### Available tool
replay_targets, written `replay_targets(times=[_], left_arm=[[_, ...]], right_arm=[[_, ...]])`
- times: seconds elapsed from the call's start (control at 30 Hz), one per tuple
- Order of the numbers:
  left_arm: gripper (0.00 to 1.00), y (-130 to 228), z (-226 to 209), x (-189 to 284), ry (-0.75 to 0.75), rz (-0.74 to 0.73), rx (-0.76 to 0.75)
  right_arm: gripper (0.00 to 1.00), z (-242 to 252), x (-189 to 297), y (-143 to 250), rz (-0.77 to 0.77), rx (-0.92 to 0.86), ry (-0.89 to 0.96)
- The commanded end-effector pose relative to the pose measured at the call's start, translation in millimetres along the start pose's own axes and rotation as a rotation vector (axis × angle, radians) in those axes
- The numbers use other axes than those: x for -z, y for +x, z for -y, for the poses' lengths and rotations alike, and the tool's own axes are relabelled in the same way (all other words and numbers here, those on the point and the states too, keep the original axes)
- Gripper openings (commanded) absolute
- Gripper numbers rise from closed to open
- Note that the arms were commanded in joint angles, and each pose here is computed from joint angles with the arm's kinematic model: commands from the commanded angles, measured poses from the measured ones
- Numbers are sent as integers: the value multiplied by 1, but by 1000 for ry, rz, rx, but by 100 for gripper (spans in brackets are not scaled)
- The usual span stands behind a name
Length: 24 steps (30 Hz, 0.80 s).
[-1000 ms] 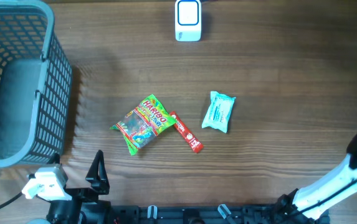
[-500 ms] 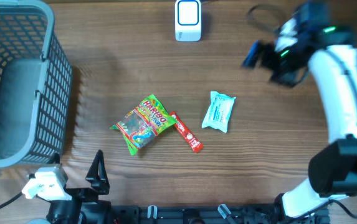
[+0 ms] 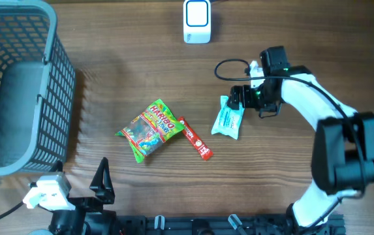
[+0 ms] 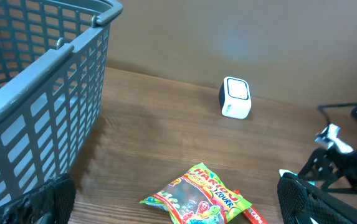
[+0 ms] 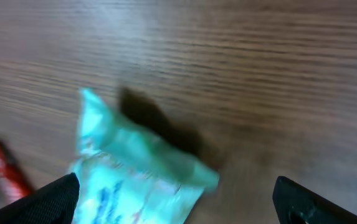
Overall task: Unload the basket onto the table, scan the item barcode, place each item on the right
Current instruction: 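Reach the right gripper to the mint tissue pack and grasp it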
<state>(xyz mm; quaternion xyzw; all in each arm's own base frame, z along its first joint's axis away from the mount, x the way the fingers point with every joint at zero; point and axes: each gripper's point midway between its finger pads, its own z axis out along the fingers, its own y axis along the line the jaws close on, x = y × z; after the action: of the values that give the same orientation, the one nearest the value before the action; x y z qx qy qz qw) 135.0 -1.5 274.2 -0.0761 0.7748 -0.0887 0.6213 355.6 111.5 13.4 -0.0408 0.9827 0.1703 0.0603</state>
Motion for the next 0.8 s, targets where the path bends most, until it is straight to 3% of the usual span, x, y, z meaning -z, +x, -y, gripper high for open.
replay_targets(times=[0.0, 0.03, 0.17, 0.2, 0.23, 0.27, 0.3, 0.4, 0.47, 0.63, 0.77], left_arm=[[100, 0, 2, 0, 14, -1, -10], [100, 0, 2, 0, 14, -1, -10], [100, 0, 2, 0, 14, -1, -10], [100, 0, 2, 0, 14, -1, -10], [100, 0, 2, 0, 14, -1, -10], [100, 0, 2, 0, 15, -1, -10], [100, 0, 2, 0, 14, -1, -10], [100, 0, 2, 0, 14, -1, -10], [100, 0, 2, 0, 14, -1, -10], [100, 0, 2, 0, 14, -1, -10], [100, 0, 2, 0, 14, -1, -10]], right_arm=[[100, 14, -39, 21, -118, 113, -10], [100, 18, -49, 28, -153, 119, -11], [71, 14, -81, 59, -284, 144, -12], [58, 9, -82, 63, -298, 165, -13], [30, 2, -83, 69, -320, 188, -14], [13, -2, -83, 73, -338, 197, -14], [4, -7, -82, 80, -364, 202, -14], [4, -16, -70, 92, -444, 146, 2], [4, -22, -48, 88, -494, -23, 39], [4, -68, 52, 84, -721, -701, 115], [4, -113, 67, 64, -784, -1038, -60]])
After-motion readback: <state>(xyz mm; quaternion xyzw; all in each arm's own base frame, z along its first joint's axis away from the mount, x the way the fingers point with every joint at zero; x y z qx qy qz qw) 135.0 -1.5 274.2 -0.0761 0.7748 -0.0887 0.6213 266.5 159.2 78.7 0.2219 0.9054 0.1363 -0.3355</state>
